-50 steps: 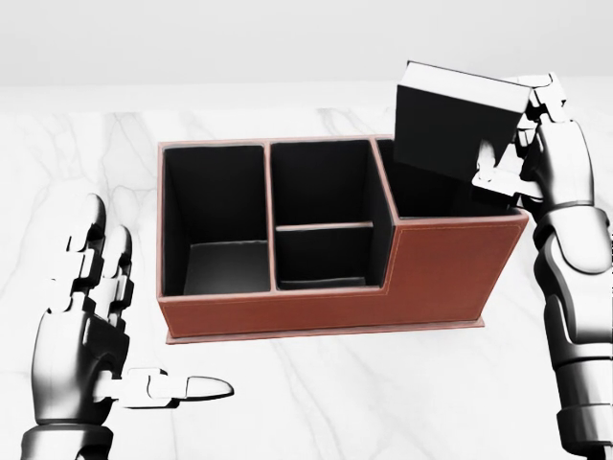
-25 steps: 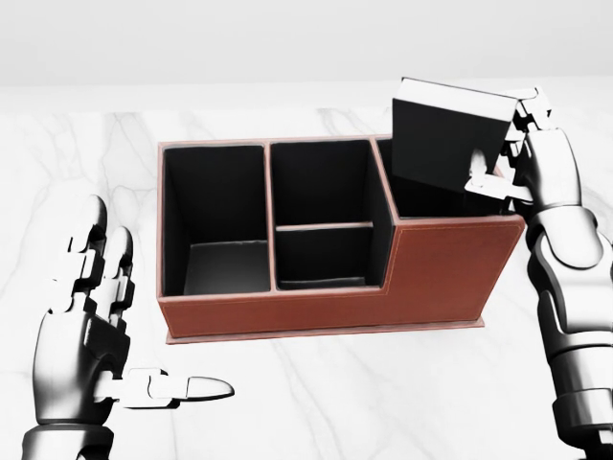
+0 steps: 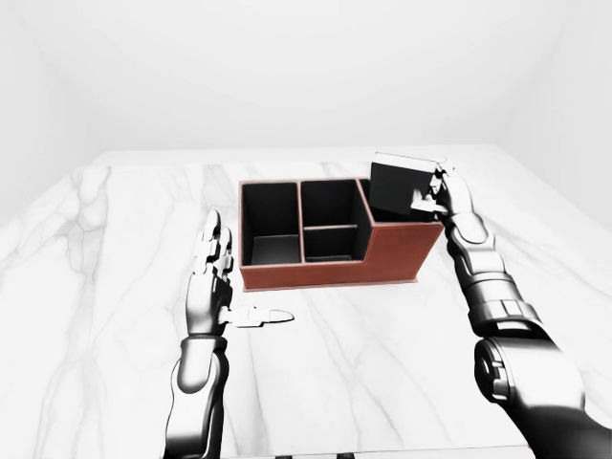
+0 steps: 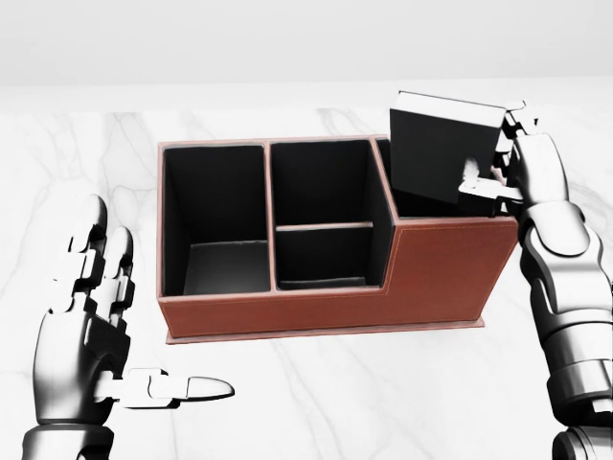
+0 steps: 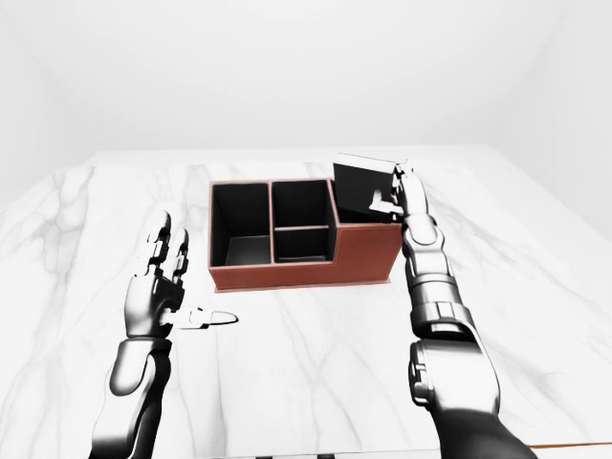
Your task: Pick up the book and place it in the right compartment of the caddy.
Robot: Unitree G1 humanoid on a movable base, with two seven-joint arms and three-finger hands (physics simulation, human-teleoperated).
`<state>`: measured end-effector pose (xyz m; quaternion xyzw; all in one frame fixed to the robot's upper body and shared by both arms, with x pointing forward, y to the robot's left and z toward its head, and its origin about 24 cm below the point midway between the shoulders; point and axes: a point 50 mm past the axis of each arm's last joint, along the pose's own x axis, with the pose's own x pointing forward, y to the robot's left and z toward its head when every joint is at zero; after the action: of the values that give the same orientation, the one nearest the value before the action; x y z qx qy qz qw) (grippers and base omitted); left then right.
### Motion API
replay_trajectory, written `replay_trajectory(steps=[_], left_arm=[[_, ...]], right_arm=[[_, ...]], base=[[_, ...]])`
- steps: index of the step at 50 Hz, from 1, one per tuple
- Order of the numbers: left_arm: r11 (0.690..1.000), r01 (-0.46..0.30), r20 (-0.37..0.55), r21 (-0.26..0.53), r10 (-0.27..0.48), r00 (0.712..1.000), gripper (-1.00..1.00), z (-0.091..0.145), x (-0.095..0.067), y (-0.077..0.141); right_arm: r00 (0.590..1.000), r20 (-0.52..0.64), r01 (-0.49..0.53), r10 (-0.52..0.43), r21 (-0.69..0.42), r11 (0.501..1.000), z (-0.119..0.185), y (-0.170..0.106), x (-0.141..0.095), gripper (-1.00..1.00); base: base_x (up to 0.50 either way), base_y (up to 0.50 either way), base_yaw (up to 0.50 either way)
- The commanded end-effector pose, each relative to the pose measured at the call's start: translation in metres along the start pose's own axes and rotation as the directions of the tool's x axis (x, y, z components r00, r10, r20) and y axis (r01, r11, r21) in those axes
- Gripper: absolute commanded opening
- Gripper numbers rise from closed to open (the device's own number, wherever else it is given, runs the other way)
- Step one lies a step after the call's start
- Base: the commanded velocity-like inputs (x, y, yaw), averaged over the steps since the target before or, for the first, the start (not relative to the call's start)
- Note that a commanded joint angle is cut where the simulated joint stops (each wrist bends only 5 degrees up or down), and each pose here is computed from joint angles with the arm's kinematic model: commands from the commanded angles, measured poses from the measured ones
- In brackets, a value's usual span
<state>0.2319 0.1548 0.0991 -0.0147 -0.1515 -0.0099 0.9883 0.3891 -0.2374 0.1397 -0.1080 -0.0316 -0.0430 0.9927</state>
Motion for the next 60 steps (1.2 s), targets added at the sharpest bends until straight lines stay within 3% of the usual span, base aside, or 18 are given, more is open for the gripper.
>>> replay_trajectory(steps=[1, 15, 40, 41, 42, 60], left_arm=[[1.0, 0.003, -0.002, -0.006, -0.003, 1.0, 1.0, -0.001, 0.0, 0.0], [1.0, 0.004, -0.012, -0.006, -0.004, 1.0, 1.0, -0.003, 0.001, 0.0], [1.0, 0.005, -0.017, -0.005, -0.005, 1.0, 1.0, -0.005, 0.001, 0.0], [1.0, 0.005, -0.016, -0.004, -0.005, 1.0, 1.0, -0.004, 0.001, -0.001], [1.0, 0.005, -0.016, -0.004, -0.005, 1.0, 1.0, -0.004, 0.001, -0.001], [1.0, 0.004, -0.017, -0.006, -0.004, 1.0, 1.0, -0.004, 0.0, -0.001]], right_arm=[[0.999, 0.014, 0.036, -0.037, 0.043, 0.998, 0.009, -0.007, 0.005, -1.0], [0.997, -0.06, 0.049, -0.047, 0.037, 0.998, -0.01, -0.011, 0.001, -1.0], [0.997, -0.058, 0.047, -0.045, 0.034, 0.998, -0.009, -0.012, 0.001, -1.0], [0.997, -0.061, 0.048, -0.046, 0.032, 0.998, -0.009, -0.012, 0.001, 0.63], [0.997, -0.062, 0.048, -0.046, 0.031, 0.998, -0.009, -0.012, 0.002, 1.0], [0.999, -0.021, 0.043, -0.043, 0.035, 0.998, -0.001, -0.012, 0.002, 1.0]], base=[[0.0, 0.0, 0.0], [0.0, 0.0, 0.0], [0.0, 0.0, 0.0], [0.0, 0.0, 0.0], [0.0, 0.0, 0.0], [0.0, 0.0, 0.0]])
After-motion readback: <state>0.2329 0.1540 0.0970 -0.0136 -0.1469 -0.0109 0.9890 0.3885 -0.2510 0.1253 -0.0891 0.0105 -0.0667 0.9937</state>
